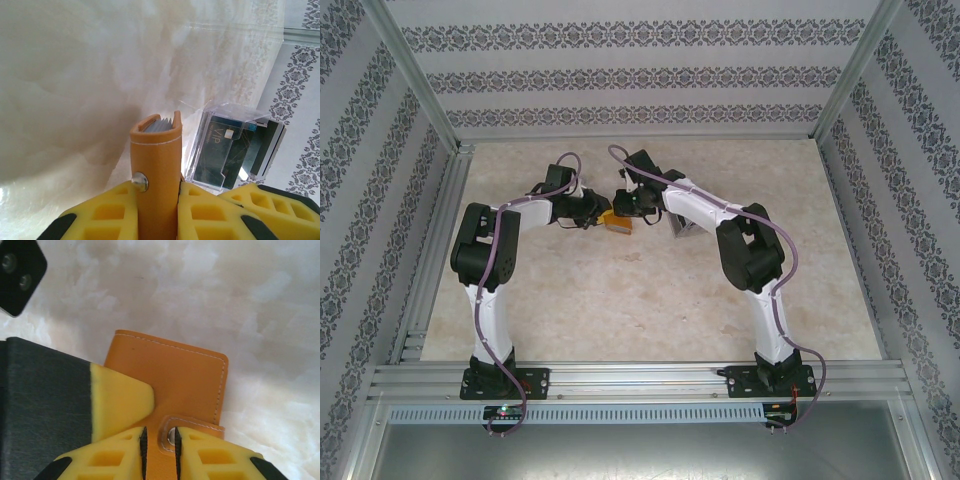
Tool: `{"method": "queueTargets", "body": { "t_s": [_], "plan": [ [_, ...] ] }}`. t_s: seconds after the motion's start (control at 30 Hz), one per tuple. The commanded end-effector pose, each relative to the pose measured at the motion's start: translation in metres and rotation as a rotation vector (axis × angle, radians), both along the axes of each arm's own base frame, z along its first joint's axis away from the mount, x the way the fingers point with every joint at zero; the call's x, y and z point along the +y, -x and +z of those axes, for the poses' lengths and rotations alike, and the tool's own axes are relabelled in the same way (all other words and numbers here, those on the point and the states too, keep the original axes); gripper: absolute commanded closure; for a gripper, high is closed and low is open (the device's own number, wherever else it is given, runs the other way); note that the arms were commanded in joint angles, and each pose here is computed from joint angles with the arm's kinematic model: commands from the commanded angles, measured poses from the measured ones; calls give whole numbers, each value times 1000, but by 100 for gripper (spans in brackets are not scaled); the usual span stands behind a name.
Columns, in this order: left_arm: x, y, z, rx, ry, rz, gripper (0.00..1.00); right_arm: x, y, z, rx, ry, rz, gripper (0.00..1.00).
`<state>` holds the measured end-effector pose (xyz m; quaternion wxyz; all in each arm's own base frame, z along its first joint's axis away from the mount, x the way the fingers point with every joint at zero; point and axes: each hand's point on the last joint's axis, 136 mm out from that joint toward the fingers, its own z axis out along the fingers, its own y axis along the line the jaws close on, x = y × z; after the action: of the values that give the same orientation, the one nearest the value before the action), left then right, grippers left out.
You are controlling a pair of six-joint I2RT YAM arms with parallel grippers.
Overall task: Put the credit cards into the card holder
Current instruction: Open the button on the card holder.
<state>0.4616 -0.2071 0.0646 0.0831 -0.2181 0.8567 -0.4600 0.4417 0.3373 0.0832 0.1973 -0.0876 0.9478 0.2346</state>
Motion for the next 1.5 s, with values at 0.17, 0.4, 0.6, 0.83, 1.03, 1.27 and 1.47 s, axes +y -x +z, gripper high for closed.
{"method": "queueTargets", "body": {
  "t_s": [0.17, 0.4, 0.6, 0.83, 1.03, 1.27, 1.47],
  "plan": [
    [-9, -3, 22, -52, 22, -39, 87, 4, 5, -6, 17, 14, 24, 74],
    [-10, -3, 25, -57, 24, -39, 87, -2, 5, -24, 36, 63, 19, 75],
    [-10, -4, 25, -58, 27, -35, 87, -4, 3, -28, 38, 82, 17, 76],
    [-10, -3, 25, -57, 24, -37, 87, -18, 0, -28, 33, 100, -13, 99],
    [-7, -2, 18, -42, 17, -33, 87, -36, -1, -21, 18, 93, -56, 100],
    [-5, -3, 18, -41, 15, -27, 87, -51, 1, -20, 23, 77, -93, 100],
    [-3, -1, 19, -39, 5, -28, 87, -57, 2, -23, 32, 71, -108, 100]
  ]
}}
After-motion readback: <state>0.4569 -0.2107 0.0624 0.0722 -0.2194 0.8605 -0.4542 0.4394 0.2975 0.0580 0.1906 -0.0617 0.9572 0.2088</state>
